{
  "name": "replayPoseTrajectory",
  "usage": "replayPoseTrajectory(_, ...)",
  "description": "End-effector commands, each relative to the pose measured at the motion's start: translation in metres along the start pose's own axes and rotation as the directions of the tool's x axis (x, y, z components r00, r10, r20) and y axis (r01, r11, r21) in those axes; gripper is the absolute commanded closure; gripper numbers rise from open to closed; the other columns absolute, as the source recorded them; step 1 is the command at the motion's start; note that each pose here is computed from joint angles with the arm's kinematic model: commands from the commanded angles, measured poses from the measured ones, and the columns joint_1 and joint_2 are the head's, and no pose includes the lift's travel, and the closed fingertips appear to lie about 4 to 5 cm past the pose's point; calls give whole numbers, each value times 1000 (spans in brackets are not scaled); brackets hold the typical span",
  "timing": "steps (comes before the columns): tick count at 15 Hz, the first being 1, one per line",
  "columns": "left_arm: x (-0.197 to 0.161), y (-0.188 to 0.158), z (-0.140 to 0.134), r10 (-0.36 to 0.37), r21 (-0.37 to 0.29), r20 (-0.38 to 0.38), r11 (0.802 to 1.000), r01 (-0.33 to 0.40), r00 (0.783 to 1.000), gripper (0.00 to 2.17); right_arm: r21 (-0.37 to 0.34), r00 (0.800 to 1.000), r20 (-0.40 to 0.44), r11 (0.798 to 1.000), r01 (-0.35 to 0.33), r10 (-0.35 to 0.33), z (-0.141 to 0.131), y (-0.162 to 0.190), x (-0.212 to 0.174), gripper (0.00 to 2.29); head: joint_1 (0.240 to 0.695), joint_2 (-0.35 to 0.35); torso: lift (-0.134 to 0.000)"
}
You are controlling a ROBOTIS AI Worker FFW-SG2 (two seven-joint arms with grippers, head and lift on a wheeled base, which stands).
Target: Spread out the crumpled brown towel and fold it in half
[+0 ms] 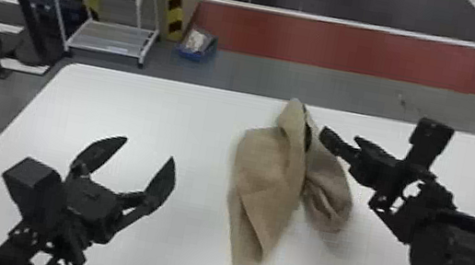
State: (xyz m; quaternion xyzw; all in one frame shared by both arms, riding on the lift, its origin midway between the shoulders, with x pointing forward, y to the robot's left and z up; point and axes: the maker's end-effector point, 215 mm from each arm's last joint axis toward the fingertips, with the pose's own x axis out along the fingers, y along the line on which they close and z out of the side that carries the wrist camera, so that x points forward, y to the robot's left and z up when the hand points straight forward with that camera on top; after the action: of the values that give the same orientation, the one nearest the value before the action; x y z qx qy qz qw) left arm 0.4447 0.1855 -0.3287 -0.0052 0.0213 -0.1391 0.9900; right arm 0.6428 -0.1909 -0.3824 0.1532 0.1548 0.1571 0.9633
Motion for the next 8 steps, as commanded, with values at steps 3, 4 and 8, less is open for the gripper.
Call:
replayPoseTrajectory(3, -11, -22, -11, -54, -20, -34, 998, 54, 998, 137, -119, 1000, 0, 993, 15, -15, 15, -17, -90, 151, 695, -29, -123)
replayPoseTrajectory(4, -11, -31, -14, -71, -20, -37, 997, 70, 997, 137, -168, 1000, -15, 986, 20, -23, 13, -26, -105, 151, 695, -46, -123)
replayPoseTrajectory(8, -14, -57, -15, -121, -25, -40, 993, 120, 992, 151, -295, 983, -176, 955, 5, -60, -48, -39, -159, 167, 695, -119, -123)
